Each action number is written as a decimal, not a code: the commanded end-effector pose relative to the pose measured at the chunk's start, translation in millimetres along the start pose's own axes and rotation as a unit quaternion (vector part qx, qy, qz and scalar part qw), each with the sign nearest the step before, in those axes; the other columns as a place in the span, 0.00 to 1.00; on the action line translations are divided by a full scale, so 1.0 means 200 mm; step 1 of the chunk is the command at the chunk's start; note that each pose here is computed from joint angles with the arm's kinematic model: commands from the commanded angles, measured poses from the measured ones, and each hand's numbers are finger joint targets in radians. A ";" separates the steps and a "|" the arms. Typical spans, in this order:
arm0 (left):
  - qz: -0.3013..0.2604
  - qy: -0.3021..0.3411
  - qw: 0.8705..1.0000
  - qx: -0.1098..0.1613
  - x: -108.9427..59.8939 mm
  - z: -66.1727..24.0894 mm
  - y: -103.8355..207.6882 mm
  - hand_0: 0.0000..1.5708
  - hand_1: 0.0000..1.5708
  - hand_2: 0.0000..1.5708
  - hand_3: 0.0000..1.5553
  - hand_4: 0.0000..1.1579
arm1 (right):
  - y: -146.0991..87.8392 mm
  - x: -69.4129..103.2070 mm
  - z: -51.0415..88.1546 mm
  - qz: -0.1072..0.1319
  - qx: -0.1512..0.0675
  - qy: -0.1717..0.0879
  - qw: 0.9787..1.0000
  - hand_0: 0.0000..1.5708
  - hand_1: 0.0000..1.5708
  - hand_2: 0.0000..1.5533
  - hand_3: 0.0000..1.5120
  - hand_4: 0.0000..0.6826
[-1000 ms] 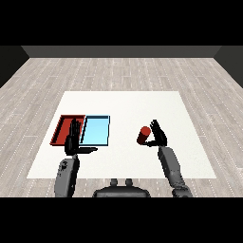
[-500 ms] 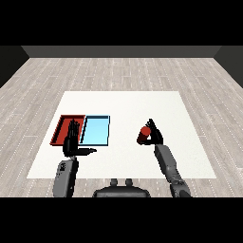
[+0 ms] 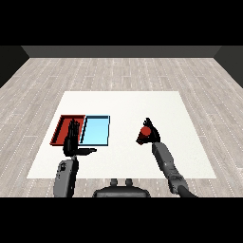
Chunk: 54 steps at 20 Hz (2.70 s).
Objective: Pick the red can and put it in the red box
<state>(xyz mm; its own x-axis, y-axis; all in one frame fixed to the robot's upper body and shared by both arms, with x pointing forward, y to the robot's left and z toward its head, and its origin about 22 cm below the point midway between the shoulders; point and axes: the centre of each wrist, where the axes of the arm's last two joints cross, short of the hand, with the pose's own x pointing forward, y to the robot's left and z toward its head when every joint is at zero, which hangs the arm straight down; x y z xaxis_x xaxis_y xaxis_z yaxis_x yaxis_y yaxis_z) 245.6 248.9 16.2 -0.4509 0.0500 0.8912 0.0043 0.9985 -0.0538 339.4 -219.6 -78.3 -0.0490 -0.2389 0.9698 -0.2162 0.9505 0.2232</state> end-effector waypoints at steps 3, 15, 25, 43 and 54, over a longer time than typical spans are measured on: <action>-0.005 -0.013 1.000 0.002 0.10 0.084 -0.01 0.00 0.00 0.00 0.00 0.00 | 0.12 -0.08 0.00 -0.007 0.008 0.005 1.000 0.00 0.00 0.00 0.00 0.00; -0.010 -0.010 1.000 0.001 0.07 -0.069 0.01 0.00 0.00 0.00 0.00 0.00 | 0.06 -0.04 -0.08 0.077 -0.082 0.030 0.993 0.94 0.94 0.95 0.95 0.83; -0.017 -0.002 1.000 -0.005 -0.02 -0.020 -0.09 0.00 0.00 0.00 0.00 0.00 | 0.18 -0.08 -0.02 0.103 -0.081 0.011 0.991 0.94 0.94 0.93 0.92 0.88; 0.013 0.027 0.998 -0.063 -0.03 -0.029 -0.26 0.00 0.00 0.00 0.00 0.00 | 0.23 0.39 -0.07 0.123 -0.030 -0.113 0.986 0.93 0.93 0.93 0.92 0.97; 0.020 0.070 0.994 -0.081 -0.01 -0.002 -0.45 0.00 0.00 0.00 0.00 0.00 | 0.62 0.46 0.03 0.109 -0.035 -0.132 0.985 0.92 0.92 0.92 0.91 0.96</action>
<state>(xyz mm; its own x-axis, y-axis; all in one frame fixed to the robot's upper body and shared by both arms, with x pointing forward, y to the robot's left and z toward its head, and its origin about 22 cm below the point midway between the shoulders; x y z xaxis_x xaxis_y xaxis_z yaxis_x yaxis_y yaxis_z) 251.6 177.1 18.0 -0.3382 0.0847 0.9373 0.1565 0.9871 -0.0328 315.5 -163.4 32.9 -0.3367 -0.0496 0.9403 -0.1017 0.9947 0.0160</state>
